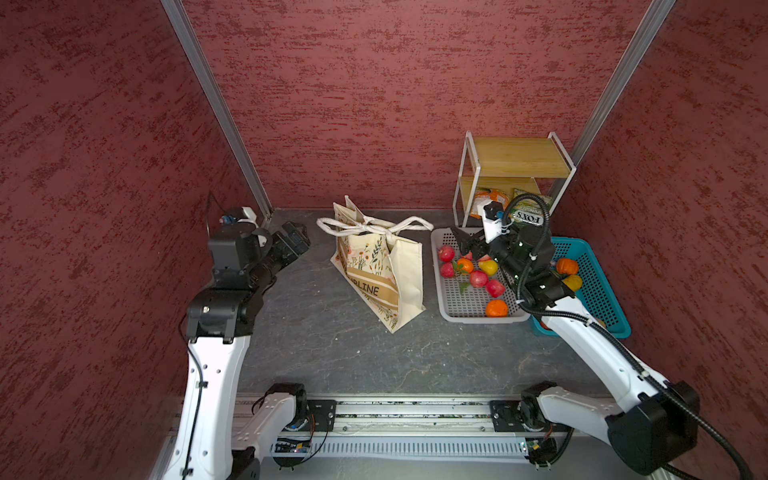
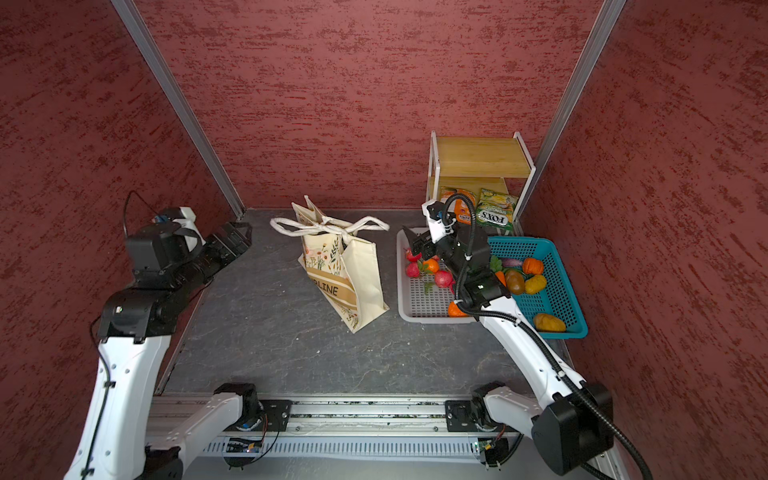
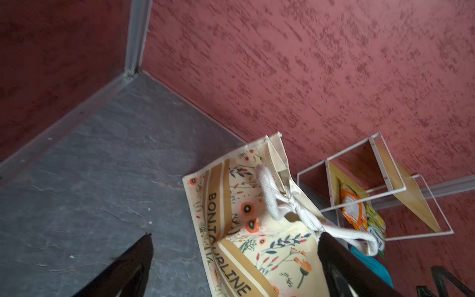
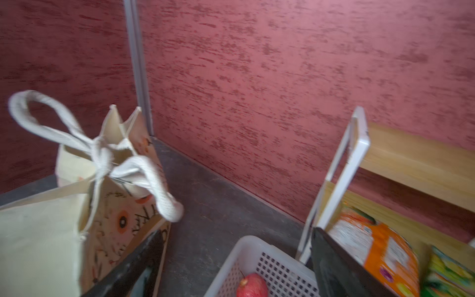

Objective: Place the food into the grocery bag and tie it

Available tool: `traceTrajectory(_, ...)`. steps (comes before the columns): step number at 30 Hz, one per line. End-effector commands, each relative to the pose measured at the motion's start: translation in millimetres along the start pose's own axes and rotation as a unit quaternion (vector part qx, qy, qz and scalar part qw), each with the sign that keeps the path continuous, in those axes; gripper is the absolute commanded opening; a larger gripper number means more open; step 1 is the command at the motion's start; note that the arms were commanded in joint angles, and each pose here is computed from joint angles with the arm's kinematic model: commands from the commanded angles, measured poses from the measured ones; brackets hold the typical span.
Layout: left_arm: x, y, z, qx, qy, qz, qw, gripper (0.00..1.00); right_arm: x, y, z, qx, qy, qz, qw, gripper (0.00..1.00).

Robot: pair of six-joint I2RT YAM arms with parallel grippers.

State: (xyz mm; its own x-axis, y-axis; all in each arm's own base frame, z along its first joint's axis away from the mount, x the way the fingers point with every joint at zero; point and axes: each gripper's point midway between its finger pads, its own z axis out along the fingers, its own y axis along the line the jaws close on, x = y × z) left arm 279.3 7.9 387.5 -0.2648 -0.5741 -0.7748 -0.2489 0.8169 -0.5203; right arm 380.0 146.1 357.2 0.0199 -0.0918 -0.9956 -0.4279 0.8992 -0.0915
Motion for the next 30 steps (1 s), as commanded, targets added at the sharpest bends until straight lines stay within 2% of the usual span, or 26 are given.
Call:
traceTrajectory(1, -24.5, 41.0, 6.1, -0.096, -0.109, 0.037, 0.989, 1.0, 3.3, -55.7, -17.9, 0.131, -0.033, 0.065, 0.989, 0.87)
traceTrajectory(6, -16.6, 71.6, 19.3, -0.141, -0.169, 0.081, 0.972, 1.0, 39.8, -102.1, -51.8, 0.252, -0.047, 0.102, 0.961, 0.84)
traceTrajectory(9, -5.0, 88.8, 33.1, -0.168, -0.172, 0.107, 0.965, 1.0, 70.8, -122.6, -67.5, 0.299, -0.031, 0.121, 0.946, 0.84)
traceTrajectory(11, 6.1, 107.6, 45.0, -0.19, -0.164, 0.105, 0.962, 1.0, 98.1, -135.4, -76.6, 0.316, -0.012, 0.145, 0.938, 0.85)
traceTrajectory(17, 56.6, 160.9, 85.6, -0.203, -0.102, 0.068, 0.971, 1.0, 139.5, -153.0, -97.3, 0.354, 0.005, 0.117, 0.928, 0.88)
traceTrajectory(20, 73.4, 166.8, 97.0, -0.191, -0.088, 0.074, 0.975, 1.0, 156.0, -159.6, -102.5, 0.369, 0.008, 0.119, 0.922, 0.9)
traceTrajectory(26, 100.7, 180.1, 113.3, -0.184, -0.07, 0.076, 0.978, 1.0, 194.0, -155.3, -92.5, 0.354, 0.024, 0.126, 0.926, 0.92)
traceTrajectory(30, 109.9, 183.2, 119.7, -0.177, -0.065, 0.082, 0.979, 1.0, 211.9, -157.3, -98.5, 0.37, 0.022, 0.122, 0.921, 0.94)
